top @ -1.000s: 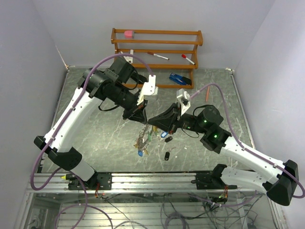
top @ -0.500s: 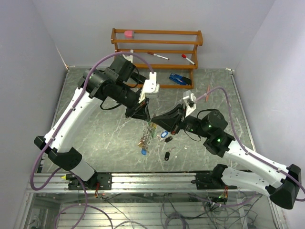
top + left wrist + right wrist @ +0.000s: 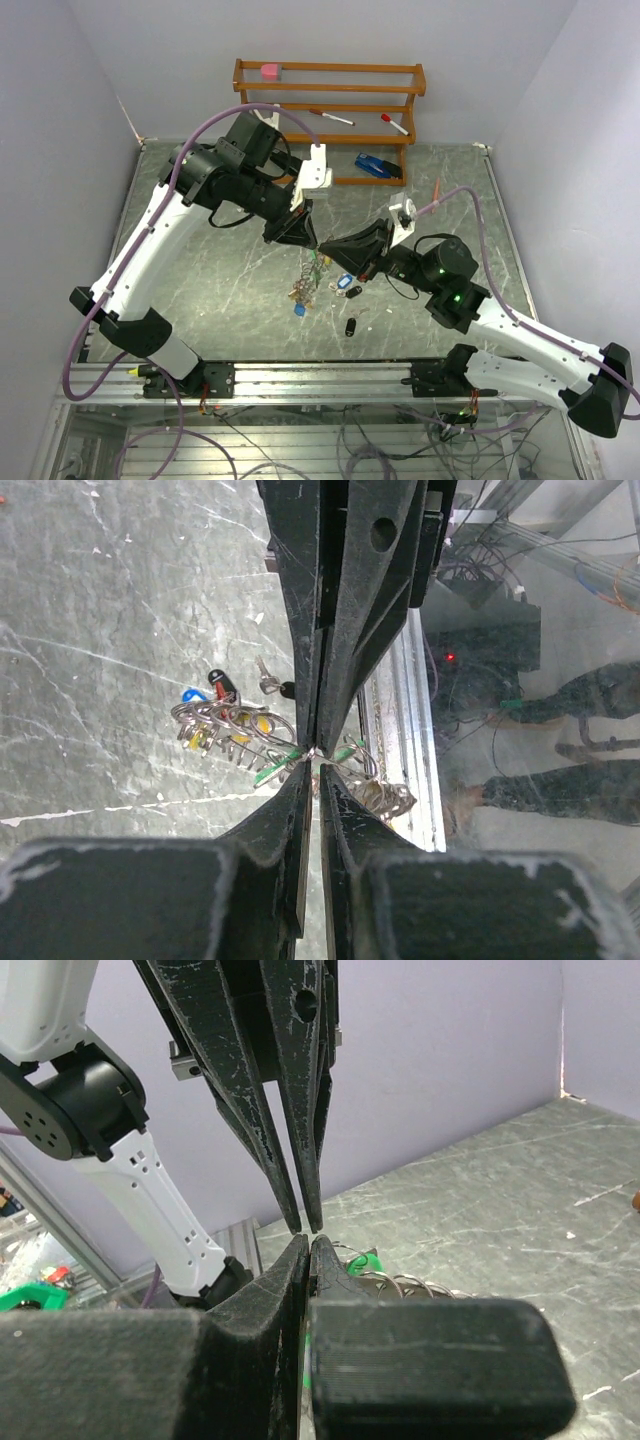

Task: Put the keys on the keyring

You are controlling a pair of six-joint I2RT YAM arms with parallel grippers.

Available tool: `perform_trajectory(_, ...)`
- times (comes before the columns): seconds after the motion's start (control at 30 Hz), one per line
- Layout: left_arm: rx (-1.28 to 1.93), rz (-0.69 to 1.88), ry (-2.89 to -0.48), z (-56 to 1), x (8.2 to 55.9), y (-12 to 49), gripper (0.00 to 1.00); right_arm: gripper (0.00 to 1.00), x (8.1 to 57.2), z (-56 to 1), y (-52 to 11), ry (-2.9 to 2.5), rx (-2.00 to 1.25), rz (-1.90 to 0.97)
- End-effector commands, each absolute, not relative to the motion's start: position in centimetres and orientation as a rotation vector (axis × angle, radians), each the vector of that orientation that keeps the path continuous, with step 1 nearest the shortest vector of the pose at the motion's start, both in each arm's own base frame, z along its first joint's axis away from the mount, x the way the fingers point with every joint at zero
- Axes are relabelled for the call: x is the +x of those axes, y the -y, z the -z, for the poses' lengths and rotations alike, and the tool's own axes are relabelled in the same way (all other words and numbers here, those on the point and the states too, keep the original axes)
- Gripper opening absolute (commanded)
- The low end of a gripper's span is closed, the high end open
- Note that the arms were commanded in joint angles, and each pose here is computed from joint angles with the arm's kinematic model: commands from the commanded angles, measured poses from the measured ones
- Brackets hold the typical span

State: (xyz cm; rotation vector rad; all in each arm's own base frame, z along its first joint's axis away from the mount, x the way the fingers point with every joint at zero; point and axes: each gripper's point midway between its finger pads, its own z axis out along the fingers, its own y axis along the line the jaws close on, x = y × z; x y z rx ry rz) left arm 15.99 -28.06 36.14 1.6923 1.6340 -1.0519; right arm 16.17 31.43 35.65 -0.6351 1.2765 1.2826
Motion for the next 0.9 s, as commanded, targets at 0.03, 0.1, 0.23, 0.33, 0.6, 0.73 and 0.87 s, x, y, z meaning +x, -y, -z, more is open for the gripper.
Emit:
perform_trajectory(0.03,1.674,1.020,-1.612,-36.5,16.7,28.4,0.17,0.00,15.6,-40.0,-30.6,-1.105,-0.588,-1.283)
perform_trajectory(0.1,1.650,0.982,-1.604,-37.0,17.2,28.1,0.17,0.00,15.4,-40.5,-30.3,-1.093,-0.582,-1.279)
perform_trajectory(0.23,1.560,0.878,-1.582,-37.4,19.1,27.6,0.19,0.00,15.2,-41.6,-30.1,-1.076,-0.586,-1.279)
perform_trajectory(0.33,1.515,0.849,-1.533,-37.6,19.2,27.4,0.22,0.00,15.1,-42.5,-29.8,-1.066,-0.577,-1.273)
perform_trajectory(0.6,1.516,0.894,-1.480,-37.6,18.8,28.0,0.26,0.00,15.1,-43.8,-29.5,-1.044,-0.551,-1.290)
perform_trajectory(0.73,1.530,0.956,-1.425,-38.0,17.9,28.4,0.29,0.00,15.2,-43.7,-29.7,-1.049,-0.540,-1.297)
perform_trajectory(0.87,1.551,0.994,-1.382,-38.5,17.2,28.6,0.31,0.00,15.5,-43.5,-30.0,-1.055,-0.532,-1.299)
